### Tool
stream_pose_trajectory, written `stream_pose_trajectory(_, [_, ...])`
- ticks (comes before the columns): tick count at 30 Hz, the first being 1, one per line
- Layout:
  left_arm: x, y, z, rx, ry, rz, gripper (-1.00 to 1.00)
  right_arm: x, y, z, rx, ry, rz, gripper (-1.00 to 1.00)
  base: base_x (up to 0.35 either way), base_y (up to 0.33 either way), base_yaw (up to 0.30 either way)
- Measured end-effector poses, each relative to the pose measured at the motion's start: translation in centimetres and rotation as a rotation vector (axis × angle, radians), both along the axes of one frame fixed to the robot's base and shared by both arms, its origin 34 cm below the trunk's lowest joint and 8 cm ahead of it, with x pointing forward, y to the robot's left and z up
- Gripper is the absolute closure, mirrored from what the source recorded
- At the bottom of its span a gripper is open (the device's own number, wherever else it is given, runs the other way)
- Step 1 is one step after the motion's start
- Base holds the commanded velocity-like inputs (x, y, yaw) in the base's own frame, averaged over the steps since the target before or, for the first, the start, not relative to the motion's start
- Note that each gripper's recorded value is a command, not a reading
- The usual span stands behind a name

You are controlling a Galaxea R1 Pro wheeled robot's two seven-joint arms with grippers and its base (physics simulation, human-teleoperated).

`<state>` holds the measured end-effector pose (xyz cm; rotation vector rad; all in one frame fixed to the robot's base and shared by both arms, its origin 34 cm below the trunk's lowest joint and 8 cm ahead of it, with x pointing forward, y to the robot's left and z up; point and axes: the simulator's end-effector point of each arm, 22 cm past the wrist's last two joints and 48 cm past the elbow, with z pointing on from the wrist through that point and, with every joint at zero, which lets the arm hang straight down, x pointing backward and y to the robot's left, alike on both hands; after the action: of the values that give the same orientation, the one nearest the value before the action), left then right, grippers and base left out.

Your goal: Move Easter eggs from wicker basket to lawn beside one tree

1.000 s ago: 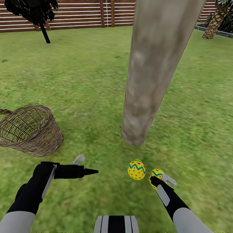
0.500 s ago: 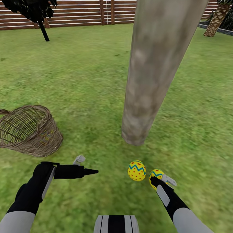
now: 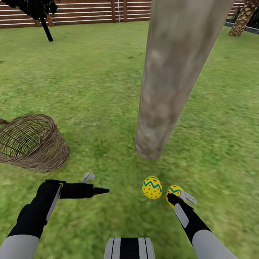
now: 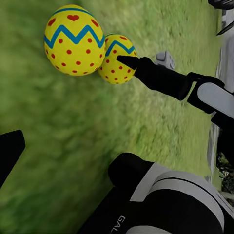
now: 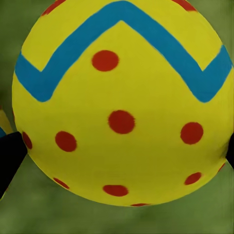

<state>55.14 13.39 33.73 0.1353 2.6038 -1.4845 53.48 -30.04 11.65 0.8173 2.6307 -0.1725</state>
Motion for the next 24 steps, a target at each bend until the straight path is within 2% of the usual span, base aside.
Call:
stream_pose_trajectory(1, [0.0, 0.0, 0.0, 0.0, 0.0, 0.0, -1.0, 0.0, 0.0, 0.0, 0.0, 0.0, 0.0, -1.0, 0.0, 0.0, 0.0])
stream_pose_trajectory(2, [0.0, 0.0, 0.0, 0.0, 0.0, 0.0, -1.0, -1.4, 0.2, -0.7, 0.007, 0.031, -0.003, -1.0, 0.0, 0.0, 0.0])
stream_pose_trajectory(6, [0.0, 0.0, 0.0, -0.001, 0.0, 0.002, -1.0, -1.6, 0.3, -0.8, 0.009, 0.037, -0.003, -1.0, 0.0, 0.0, 0.0])
stream_pose_trajectory(21, [0.9, 0.3, 2.9, 0.003, -0.055, 0.008, -1.0, 0.7, 0.3, 2.1, 0.008, -0.025, -0.002, -1.0, -0.002, 0.0, 0.0])
stream_pose_trajectory(24, [1.1, 0.3, 3.4, 0.004, -0.067, 0.009, -1.0, 1.1, 0.3, 2.6, 0.009, -0.036, -0.002, -1.0, -0.172, 0.0, 0.0])
